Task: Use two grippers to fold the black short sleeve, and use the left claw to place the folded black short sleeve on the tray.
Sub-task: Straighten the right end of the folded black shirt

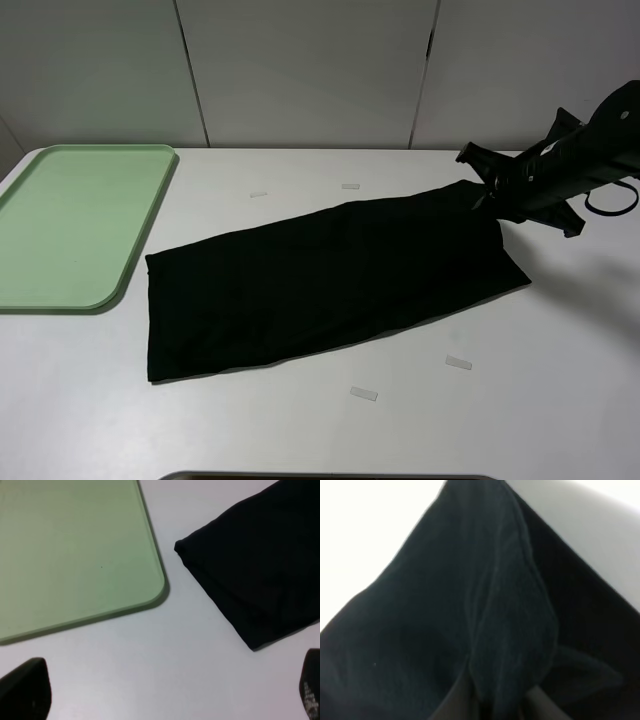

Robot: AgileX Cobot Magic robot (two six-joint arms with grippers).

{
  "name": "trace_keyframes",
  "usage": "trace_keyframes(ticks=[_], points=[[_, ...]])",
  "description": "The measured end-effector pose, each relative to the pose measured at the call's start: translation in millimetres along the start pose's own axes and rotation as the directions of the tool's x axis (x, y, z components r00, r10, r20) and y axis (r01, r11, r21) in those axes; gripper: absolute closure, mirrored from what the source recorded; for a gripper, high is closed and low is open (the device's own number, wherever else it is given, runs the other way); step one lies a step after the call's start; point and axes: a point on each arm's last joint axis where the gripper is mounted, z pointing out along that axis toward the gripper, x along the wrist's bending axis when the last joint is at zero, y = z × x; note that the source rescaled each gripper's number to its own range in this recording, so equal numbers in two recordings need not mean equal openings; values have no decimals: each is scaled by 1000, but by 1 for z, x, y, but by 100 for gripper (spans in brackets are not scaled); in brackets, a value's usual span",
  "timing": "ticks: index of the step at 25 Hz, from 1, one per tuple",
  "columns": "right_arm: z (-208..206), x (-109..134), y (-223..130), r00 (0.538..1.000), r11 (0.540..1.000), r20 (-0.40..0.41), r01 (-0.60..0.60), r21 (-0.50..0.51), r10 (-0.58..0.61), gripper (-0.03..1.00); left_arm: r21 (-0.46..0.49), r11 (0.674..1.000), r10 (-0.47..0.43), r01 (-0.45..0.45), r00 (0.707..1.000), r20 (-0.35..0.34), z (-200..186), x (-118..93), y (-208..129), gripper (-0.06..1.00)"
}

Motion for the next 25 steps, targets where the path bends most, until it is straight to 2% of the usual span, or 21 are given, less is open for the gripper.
trace_keyframes(ticks=[8,13,15,21,25], points=[[-3,0,-8,995,991,15,-97,88,96,90,0,1000,0,0,1000,0,0,0,0,-6],[0,-11,-18,992,989,28,-122,87,120,90,0,1000,0,0,1000,0,0,0,0,-6],[3,-21,-24,993,992,38,-111,57,109,90,0,1000,3,-3,1000,-2,0,0,0,-6],[6,-53,-39,997,996,73,1,-92,5,90,15,999,29,-28,997,-66,0,6,-1,-6],[5,-63,-45,993,984,77,100,-148,-89,81,17,999,33,-32,997,-75,0,7,-1,-6]])
